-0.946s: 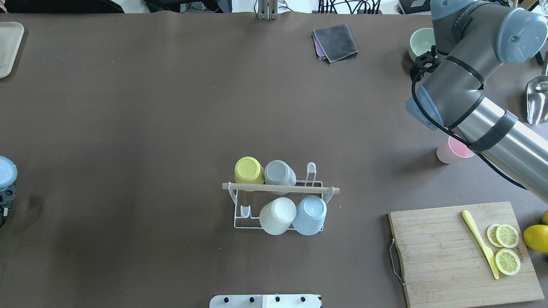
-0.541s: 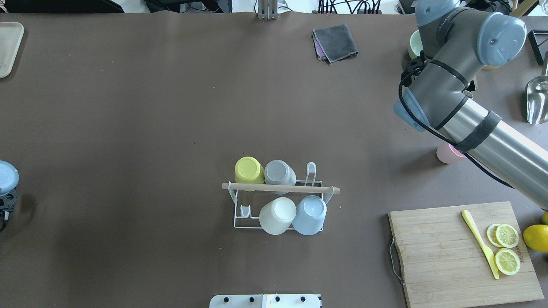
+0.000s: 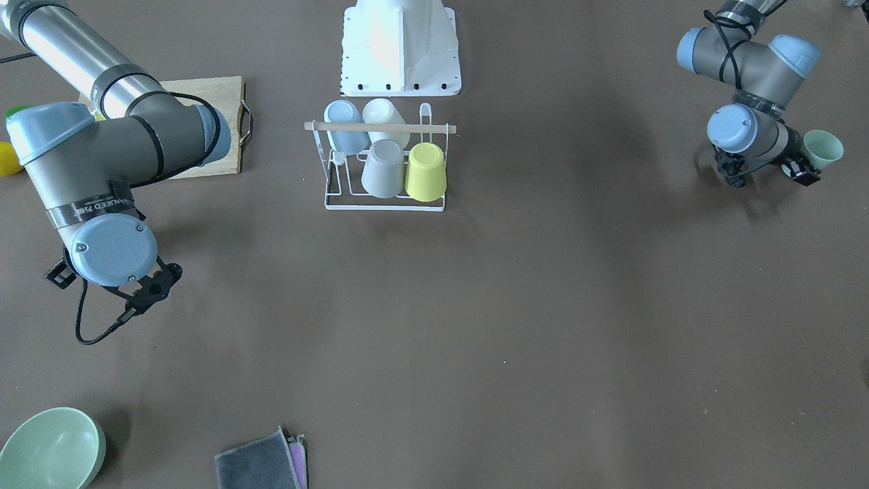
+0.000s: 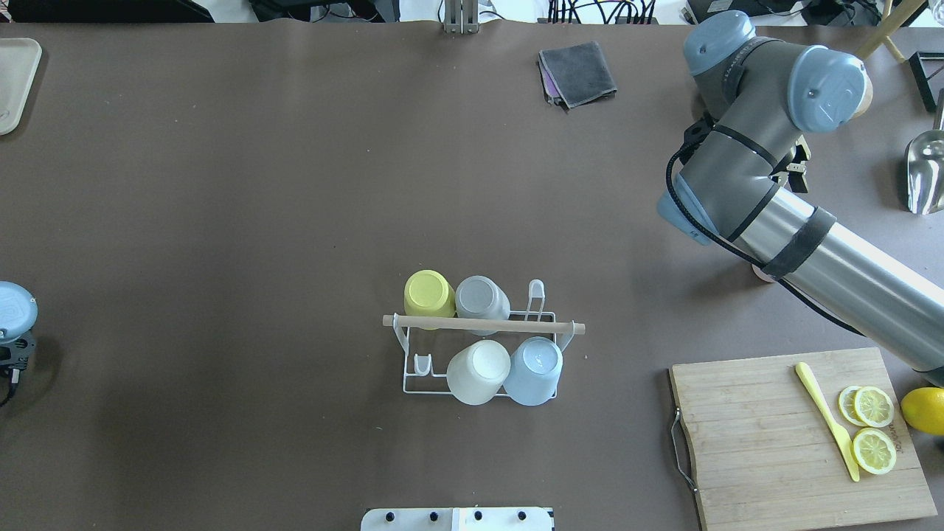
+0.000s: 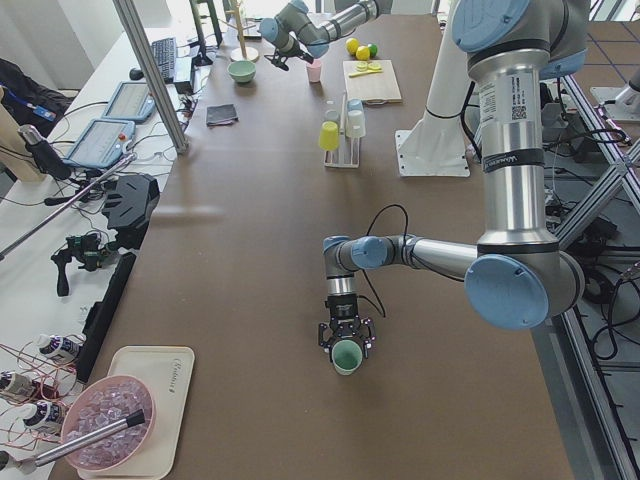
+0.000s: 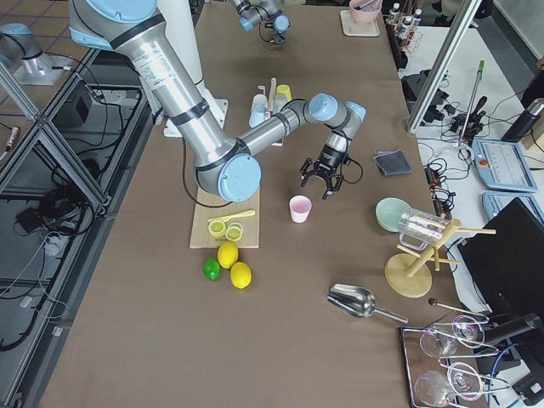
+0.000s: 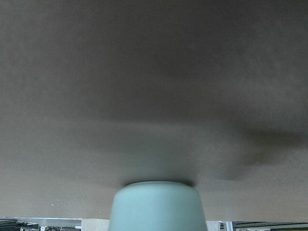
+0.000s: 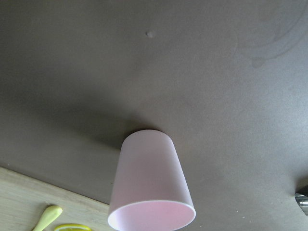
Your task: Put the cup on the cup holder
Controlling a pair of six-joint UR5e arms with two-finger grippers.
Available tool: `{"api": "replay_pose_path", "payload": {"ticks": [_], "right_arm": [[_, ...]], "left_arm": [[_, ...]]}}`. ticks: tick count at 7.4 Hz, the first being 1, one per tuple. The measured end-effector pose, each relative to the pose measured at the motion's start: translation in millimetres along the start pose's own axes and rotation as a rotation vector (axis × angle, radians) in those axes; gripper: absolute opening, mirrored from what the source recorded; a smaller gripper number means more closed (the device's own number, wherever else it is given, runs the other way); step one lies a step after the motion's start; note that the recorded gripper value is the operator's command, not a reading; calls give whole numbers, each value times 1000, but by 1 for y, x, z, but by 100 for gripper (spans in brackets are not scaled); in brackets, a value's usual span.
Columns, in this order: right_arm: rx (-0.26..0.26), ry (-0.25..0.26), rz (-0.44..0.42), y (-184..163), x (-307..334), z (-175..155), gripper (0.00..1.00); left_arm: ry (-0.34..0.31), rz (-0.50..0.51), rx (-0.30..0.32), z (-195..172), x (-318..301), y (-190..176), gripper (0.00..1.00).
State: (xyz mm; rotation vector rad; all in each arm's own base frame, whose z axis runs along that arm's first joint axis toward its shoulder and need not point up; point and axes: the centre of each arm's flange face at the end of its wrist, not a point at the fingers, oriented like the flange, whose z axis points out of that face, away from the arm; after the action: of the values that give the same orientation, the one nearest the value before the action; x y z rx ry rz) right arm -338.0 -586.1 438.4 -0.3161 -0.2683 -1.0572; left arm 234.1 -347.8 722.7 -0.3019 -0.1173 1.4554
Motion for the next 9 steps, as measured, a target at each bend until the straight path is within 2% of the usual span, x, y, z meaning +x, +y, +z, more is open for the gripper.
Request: {"api": "replay_pose_path", "payload": {"ticks": [2, 5, 9], "right_arm": [[-31, -21, -7, -11, 7, 7, 99], [-51, -49, -6, -31, 10, -1, 99], [-119, -66, -51, -47, 4, 28, 99]], "left_arm": [[-1, 2, 4, 8, 4, 5, 99], [-1, 2, 6, 17, 8, 10, 98], [-2, 1, 8, 26, 11, 15, 98]]}}
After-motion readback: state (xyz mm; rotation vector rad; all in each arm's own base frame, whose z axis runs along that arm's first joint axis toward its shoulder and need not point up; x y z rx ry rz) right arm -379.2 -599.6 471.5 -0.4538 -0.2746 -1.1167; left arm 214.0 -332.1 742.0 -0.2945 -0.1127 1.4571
